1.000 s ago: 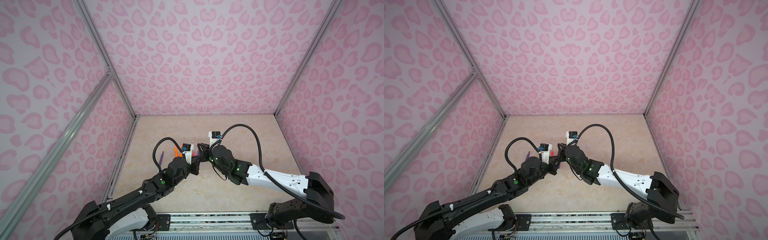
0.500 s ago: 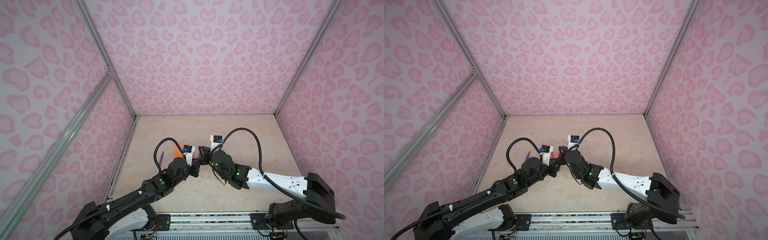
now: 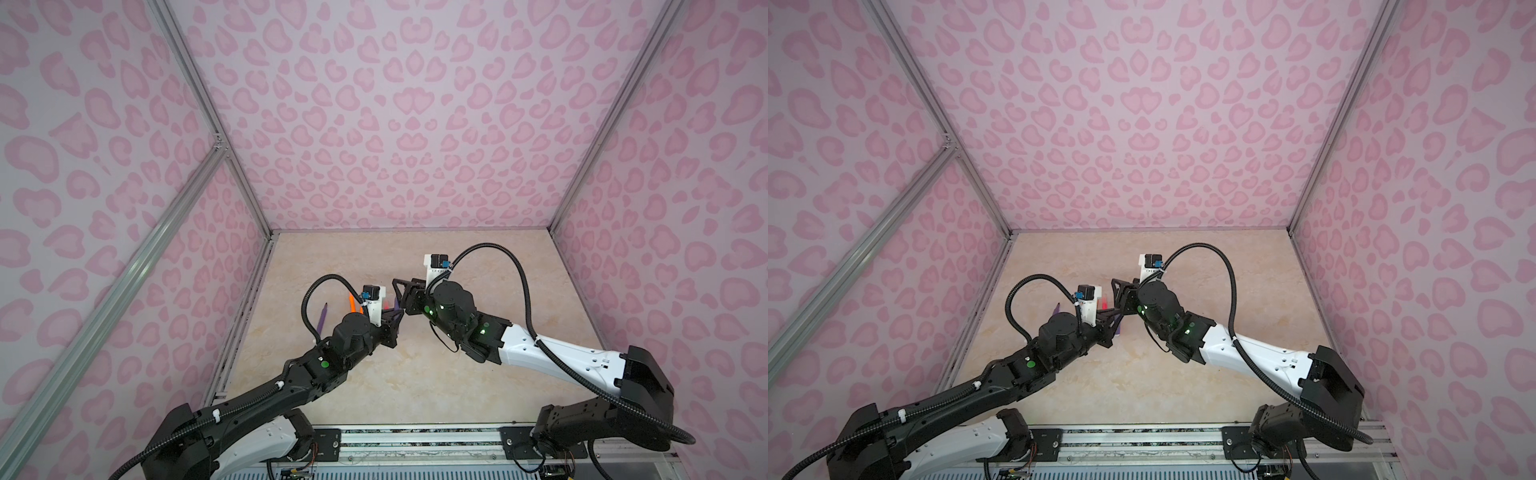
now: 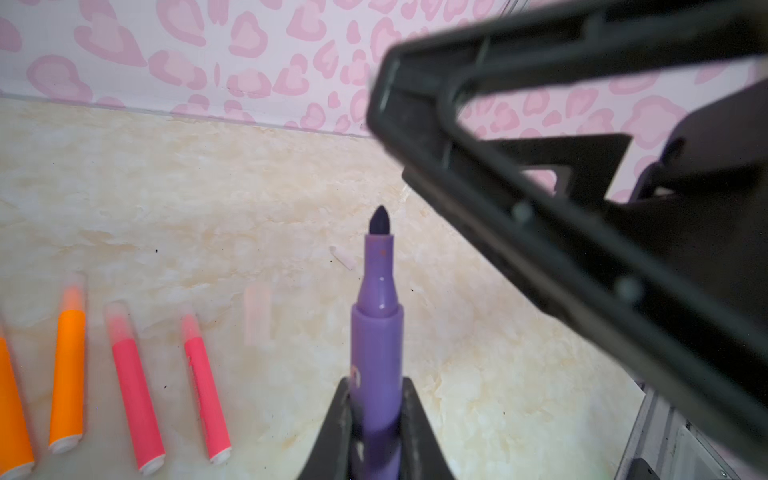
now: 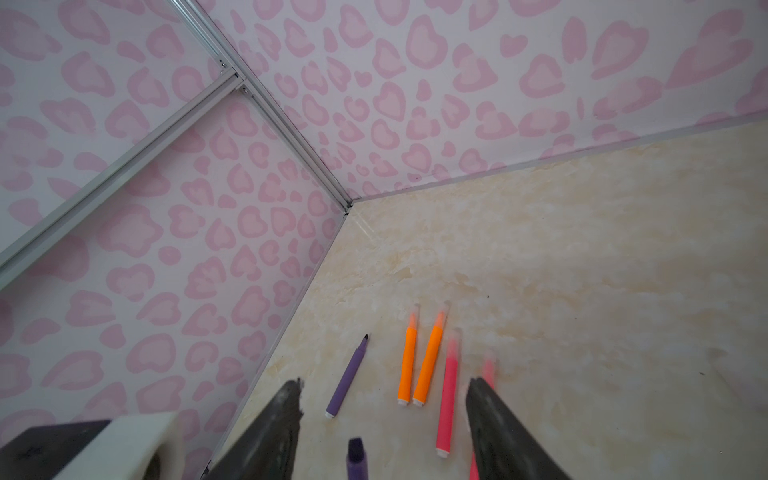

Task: Insert the pens into the pen caps

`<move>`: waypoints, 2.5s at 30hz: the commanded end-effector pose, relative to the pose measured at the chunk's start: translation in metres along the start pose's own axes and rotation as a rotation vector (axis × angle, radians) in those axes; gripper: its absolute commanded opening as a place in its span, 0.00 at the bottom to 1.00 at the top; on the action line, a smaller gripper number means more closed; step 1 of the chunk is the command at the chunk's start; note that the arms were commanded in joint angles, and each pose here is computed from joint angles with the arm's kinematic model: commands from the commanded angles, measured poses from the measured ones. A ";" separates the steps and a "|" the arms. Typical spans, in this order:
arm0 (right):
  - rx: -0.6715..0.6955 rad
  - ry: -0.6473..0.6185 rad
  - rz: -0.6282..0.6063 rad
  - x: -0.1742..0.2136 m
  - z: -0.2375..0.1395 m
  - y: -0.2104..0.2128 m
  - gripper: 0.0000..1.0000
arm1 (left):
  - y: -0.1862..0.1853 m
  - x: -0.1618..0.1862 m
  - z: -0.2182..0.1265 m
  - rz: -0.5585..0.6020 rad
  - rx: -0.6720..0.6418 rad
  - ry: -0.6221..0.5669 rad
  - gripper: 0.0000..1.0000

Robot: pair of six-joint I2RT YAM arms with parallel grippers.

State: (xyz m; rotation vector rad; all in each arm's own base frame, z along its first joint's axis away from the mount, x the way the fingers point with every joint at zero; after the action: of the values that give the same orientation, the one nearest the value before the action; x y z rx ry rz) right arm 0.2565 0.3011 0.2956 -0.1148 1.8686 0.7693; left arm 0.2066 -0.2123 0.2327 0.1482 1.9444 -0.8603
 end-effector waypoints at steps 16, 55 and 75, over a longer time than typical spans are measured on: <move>0.147 -0.026 -0.006 -0.021 -0.014 -0.044 0.67 | 0.030 -0.005 -0.001 -0.100 -0.226 -0.081 0.03; 0.581 0.775 -0.209 0.091 0.116 -0.229 0.47 | 0.090 -0.015 -0.010 -0.224 -0.506 -0.060 0.03; 0.650 0.812 -0.186 0.096 0.125 -0.241 0.30 | 0.089 -0.014 -0.008 -0.229 -0.495 -0.051 0.03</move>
State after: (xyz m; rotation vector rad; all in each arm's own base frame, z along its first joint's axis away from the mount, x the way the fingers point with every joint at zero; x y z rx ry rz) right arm 0.4202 0.2120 0.0839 -0.2106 2.6862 -0.0306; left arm 0.2433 -0.1359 0.1942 -0.3820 2.1203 -0.4721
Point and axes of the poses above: each gripper's point midway between its finger pads, its own z axis out along the fingers, its own y axis along the line the jaws close on, x = y × z, the point moved 7 cm from there along -z, back along the fingers, and after that the axes turned 6 degrees about -z, right-handed, at the moved point
